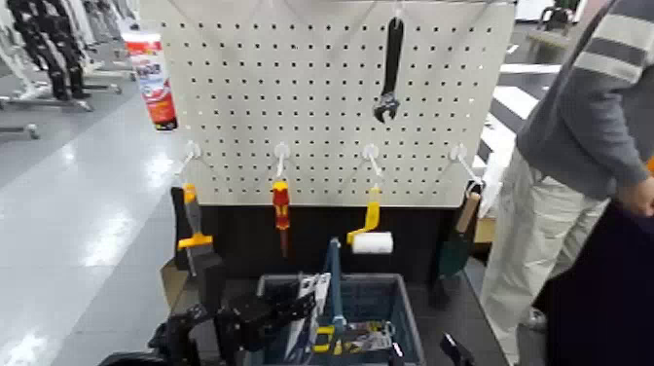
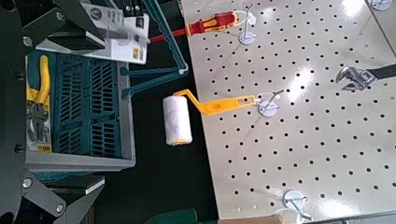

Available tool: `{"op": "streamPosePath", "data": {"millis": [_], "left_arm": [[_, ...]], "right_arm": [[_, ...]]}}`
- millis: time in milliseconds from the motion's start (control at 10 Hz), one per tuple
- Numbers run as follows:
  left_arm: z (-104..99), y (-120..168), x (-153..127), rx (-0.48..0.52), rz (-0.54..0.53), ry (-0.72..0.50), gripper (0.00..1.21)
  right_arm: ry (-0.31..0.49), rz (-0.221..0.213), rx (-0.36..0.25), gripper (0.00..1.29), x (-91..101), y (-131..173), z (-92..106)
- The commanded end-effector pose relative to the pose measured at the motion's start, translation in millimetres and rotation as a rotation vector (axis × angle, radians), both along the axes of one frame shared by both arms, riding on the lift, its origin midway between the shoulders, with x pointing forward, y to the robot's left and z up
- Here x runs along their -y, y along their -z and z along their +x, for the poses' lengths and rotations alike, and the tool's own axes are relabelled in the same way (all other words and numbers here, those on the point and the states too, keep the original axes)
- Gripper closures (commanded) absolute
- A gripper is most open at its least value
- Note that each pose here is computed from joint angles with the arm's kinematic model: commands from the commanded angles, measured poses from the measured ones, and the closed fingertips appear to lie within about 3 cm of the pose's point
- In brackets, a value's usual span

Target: Put the blue scissors into the crate.

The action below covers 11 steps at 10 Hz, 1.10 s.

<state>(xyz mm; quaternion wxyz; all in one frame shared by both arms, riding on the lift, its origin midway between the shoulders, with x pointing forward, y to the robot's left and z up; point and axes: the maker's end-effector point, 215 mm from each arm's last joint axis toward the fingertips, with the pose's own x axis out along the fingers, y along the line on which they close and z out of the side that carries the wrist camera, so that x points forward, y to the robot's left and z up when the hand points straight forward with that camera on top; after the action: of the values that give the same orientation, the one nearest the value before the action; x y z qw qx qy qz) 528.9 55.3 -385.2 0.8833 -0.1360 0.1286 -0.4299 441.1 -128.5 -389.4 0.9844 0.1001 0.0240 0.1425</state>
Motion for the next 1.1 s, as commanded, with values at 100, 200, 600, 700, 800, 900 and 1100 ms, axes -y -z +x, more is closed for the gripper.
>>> {"op": "streamPosePath", "data": {"millis": [100, 200, 600, 700, 800, 900, 1100], "left_arm": [[3.2, -10.4, -2.9, 0.026, 0.010, -0.006, 0.00], [3.4, -13.0, -3.3, 0.032, 0.010, -0.007, 0.00], [0.3, -29.7, -10.9, 0.082, 0.018, -0.043, 0.00], [-2.7, -35.3, -23.8, 0.122, 0.063, -0.101, 0.00], [-6.3, -37.4, -45.2, 0.170, 0.143, -0.193, 0.00], [-15.2, -32.0, -68.9, 0.186, 0.170, -0.326, 0.00], [-41.0, -19.7, -99.9, 0.216, 0.192, -0.547, 0.00]], "right_arm": [[0.000, 0.002, -0.002, 0.26, 0.4, 0.7, -0.6], [0.000, 0.002, -0.002, 0.26, 0.4, 0.7, -0.6], [-0.001, 0.000, -0.004, 0.26, 1.1, 1.6, -1.3], [0.001, 0.001, -0.005, 0.26, 1.6, 2.1, -1.6], [0.004, -0.005, -0.001, 0.26, 2.7, 0.8, -1.6], [0.021, -0.017, -0.011, 0.26, 3.9, 3.1, -2.3], [0.069, -0.046, -0.034, 0.22, 12.0, 5.8, -5.3]]}}
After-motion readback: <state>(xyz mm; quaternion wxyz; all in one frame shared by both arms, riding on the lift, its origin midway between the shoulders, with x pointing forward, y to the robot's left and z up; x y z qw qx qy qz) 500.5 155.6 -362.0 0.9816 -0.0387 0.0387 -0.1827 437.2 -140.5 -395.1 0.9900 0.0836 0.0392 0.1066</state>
